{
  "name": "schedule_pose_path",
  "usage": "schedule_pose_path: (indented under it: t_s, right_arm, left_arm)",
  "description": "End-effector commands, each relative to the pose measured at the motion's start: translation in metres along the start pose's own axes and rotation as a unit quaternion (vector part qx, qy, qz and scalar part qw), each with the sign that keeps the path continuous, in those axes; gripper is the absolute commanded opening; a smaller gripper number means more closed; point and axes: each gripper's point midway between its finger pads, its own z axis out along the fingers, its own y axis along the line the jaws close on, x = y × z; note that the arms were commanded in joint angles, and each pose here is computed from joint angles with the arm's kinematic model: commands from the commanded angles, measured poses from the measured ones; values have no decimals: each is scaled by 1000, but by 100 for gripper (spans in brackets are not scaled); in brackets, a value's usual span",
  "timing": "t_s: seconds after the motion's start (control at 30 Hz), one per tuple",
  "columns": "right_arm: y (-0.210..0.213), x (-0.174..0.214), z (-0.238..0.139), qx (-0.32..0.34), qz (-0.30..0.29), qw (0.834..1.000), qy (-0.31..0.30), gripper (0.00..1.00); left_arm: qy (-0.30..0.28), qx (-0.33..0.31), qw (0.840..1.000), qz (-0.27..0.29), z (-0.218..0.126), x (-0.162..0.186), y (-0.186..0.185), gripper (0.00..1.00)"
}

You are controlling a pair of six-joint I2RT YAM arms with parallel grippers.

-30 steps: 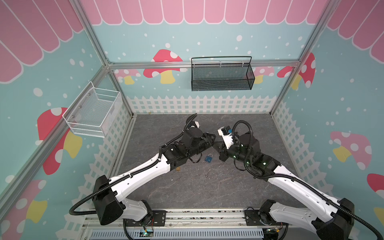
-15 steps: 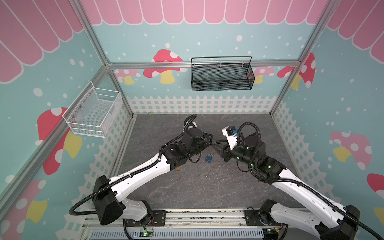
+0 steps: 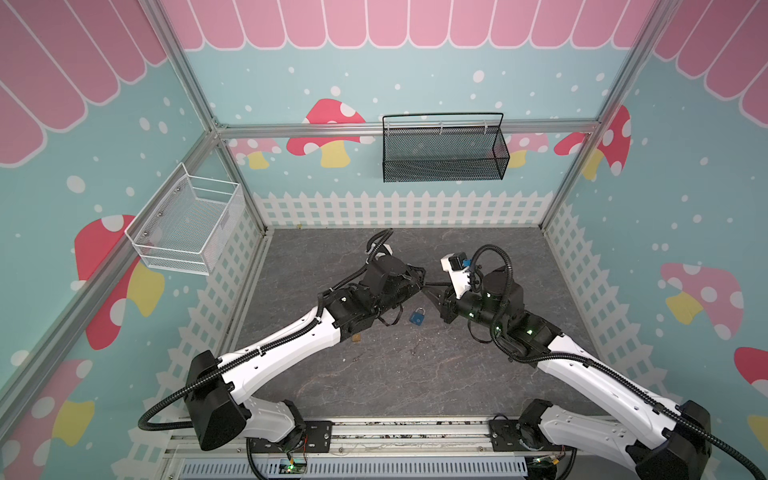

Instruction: Unlock with the key

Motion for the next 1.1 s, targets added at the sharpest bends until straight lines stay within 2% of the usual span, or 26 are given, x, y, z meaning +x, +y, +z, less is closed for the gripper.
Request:
schedule_pose_path:
  t_s: [0.0,0.23,0.6,0.83,1.07]
  right_arm:
    - [0,5,4,-7,-1,1000,0,13]
    - [-9,10,6,16,-4,1000,6,12]
    - [-6,8,10,3,-12,1000,0,10]
    - [-8,6,12,8,-19,1000,-7,0]
    - [-5,-3,9,4,-32,999,-26,0]
  left_arm:
    - [-17,20,1000,-16,-11,-13,-14,0]
    - [-15,18,1000,-14,-11,-13,-16,0]
    - [4,28,999,-25,-13,-5,-22,0]
    - [33,41,998,-34,-15,10,-32,0]
    - [64,54,996,-41,-22,28,-44,0]
